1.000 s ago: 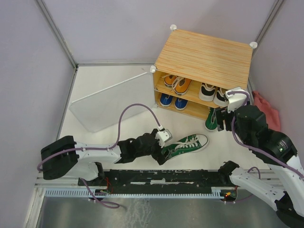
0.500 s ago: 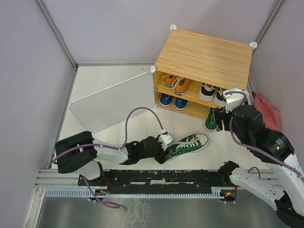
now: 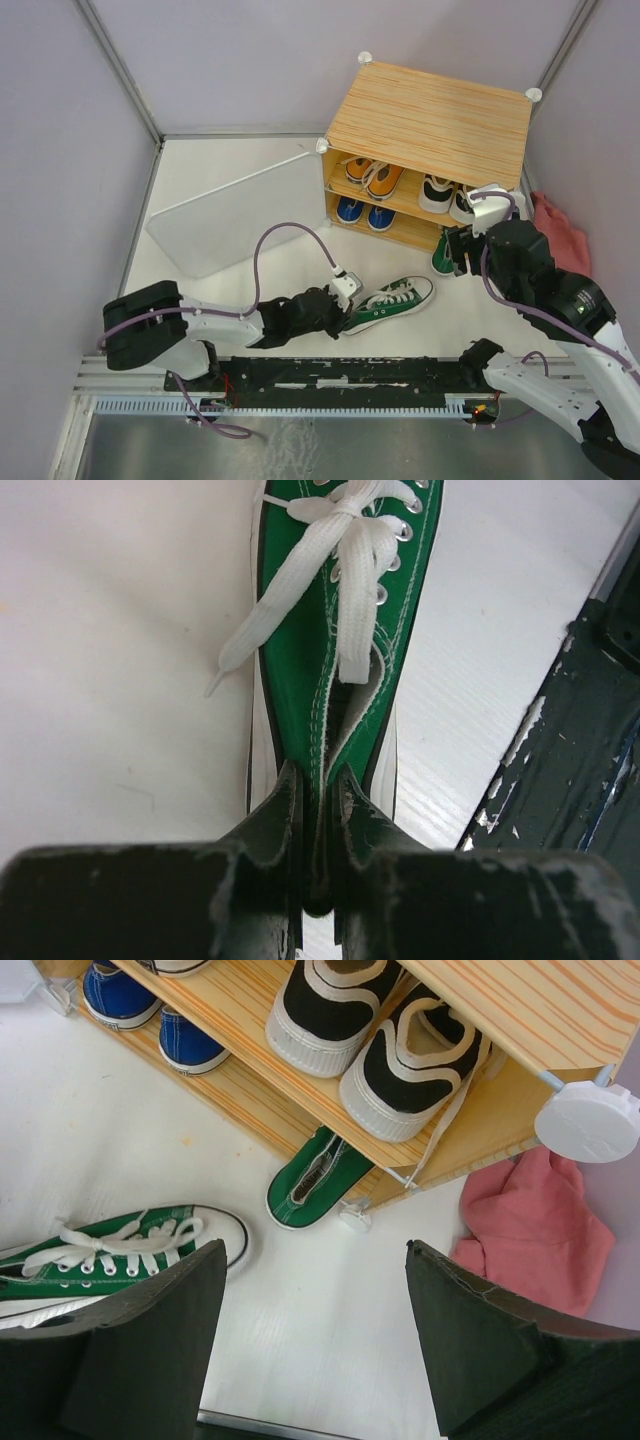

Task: Place and organize the shoes in the shoe cabinet
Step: Pick up the shoe from the center of the board, then place the shoe in the shoe cabinet.

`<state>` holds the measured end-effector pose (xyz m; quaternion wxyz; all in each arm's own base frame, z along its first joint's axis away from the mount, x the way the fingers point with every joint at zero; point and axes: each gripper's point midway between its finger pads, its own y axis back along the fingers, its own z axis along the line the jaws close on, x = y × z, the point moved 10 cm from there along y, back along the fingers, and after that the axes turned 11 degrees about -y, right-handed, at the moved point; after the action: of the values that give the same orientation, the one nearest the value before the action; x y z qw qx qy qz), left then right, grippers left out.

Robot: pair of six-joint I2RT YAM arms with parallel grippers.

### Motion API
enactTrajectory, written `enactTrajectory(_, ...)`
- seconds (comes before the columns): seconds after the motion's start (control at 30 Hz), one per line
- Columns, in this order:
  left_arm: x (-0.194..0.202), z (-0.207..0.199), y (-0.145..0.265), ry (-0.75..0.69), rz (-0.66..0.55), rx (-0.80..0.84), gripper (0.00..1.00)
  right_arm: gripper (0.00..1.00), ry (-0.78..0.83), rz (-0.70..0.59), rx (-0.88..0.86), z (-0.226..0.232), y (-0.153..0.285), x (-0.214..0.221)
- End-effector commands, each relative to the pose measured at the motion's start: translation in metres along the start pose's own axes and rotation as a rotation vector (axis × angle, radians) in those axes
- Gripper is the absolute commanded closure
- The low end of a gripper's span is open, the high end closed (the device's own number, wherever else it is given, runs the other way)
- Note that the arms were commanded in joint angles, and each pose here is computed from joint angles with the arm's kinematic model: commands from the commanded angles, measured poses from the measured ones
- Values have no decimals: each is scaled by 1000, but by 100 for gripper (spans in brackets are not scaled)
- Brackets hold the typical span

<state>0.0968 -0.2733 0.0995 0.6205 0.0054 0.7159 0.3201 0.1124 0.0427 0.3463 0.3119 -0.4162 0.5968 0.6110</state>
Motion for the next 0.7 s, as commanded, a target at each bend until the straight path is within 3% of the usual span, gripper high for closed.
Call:
enactTrajectory(0.0, -32, 16, 21, 127, -97, -260, 97, 20, -18, -48, 6, 1, -1, -7)
enactTrajectory(0.27, -57, 26, 19, 168, -181, -412, 97, 20, -27, -42, -5, 3, -4, -4)
enactTrajectory(0.67, -97, 13, -32, 224, -317, -334, 97, 20, -19, -42, 9, 0, -2, -3)
